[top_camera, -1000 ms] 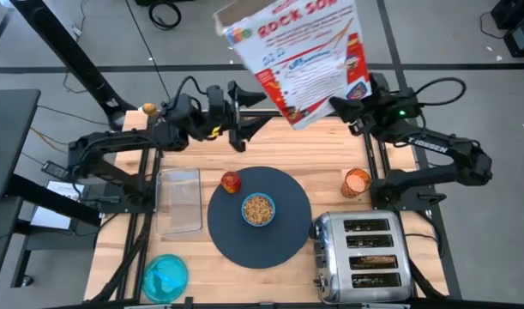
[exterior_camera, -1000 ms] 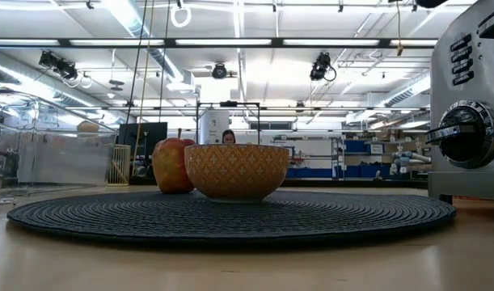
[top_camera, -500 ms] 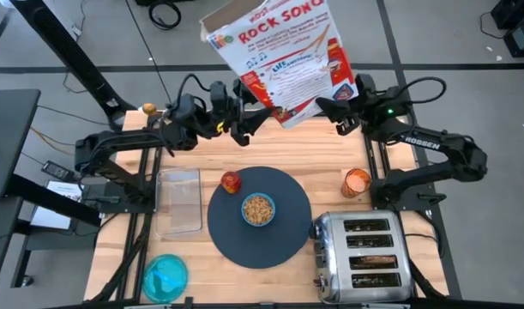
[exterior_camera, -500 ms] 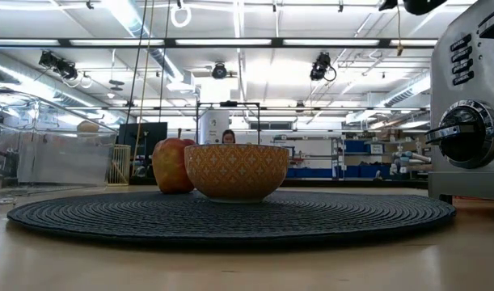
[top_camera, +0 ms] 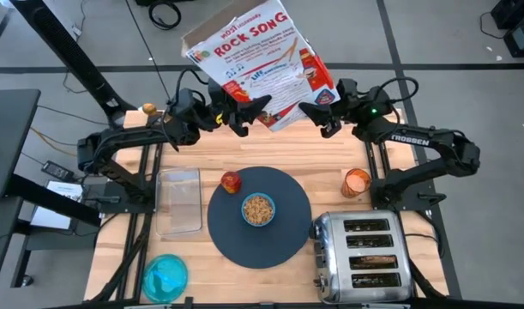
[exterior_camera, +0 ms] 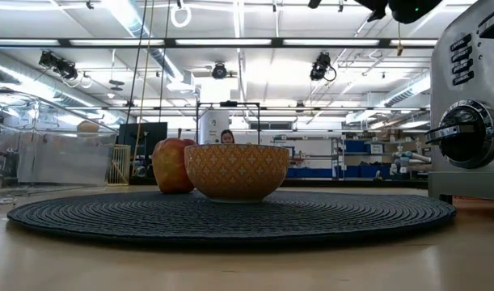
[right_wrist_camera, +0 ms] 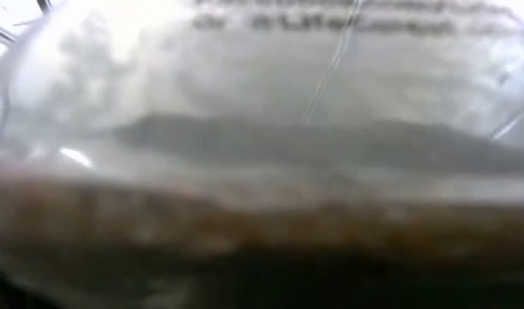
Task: Arrange a breakfast setting
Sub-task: Pour the cereal into the bowl
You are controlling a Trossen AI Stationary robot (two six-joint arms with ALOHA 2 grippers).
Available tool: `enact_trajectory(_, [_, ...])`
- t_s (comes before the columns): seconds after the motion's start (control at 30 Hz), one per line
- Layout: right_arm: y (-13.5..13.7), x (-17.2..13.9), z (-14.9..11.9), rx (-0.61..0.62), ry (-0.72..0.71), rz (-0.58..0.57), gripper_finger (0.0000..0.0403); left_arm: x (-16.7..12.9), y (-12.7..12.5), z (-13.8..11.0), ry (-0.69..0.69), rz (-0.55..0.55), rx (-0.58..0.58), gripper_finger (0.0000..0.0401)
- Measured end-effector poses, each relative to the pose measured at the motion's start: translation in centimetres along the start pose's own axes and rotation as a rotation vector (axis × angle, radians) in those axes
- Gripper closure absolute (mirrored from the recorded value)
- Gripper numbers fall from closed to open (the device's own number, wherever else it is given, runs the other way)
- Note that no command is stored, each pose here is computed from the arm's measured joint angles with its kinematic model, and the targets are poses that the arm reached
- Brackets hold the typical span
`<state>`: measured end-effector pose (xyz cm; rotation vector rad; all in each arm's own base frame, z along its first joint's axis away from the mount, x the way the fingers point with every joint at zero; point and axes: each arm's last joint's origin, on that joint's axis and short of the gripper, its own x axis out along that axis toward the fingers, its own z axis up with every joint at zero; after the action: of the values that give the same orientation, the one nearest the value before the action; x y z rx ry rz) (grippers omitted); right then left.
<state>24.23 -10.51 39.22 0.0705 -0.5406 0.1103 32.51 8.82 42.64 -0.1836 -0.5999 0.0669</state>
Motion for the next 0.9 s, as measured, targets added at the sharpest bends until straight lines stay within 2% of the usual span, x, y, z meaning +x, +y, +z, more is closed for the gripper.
enact_trajectory(0.17, [-0.2,-0.1,-0.1,-0.015,0.006,-0.012,0.0143,-0.1,0.6,0.1,0.014,0.016,0.011,0.0187])
enact_trajectory(0.27, [-0.5,-0.4,0.1,0.000,0.034,-0.023,0.0117,-0.2,1.4,0.2,0.028,0.026,0.023,0.0189])
enact_trajectory(0.37, [-0.6,-1.0,0.4,0.016,0.091,-0.051,0.0084,-0.4,2.3,0.7,0.047,-0.010,0.032,0.0188])
enact_trajectory(0.5, [-0.3,-2.0,1.4,-0.021,0.161,-0.042,0.0037,-0.8,3.8,1.3,0.060,-0.009,0.031,0.0191])
enact_trajectory(0.6, [-0.1,-3.0,2.1,-0.045,0.231,-0.078,0.0013,-1.1,4.9,1.7,0.074,-0.003,0.042,0.0192])
enact_trajectory(0.73, [0.2,-4.8,3.0,-0.120,0.325,-0.160,0.0004,-1.6,6.5,2.4,0.079,0.000,0.060,0.0193])
enact_trajectory(0.9, [0.6,-6.8,3.6,-0.104,0.440,-0.292,0.0006,-2.4,8.6,3.6,0.049,0.074,0.104,0.0193])
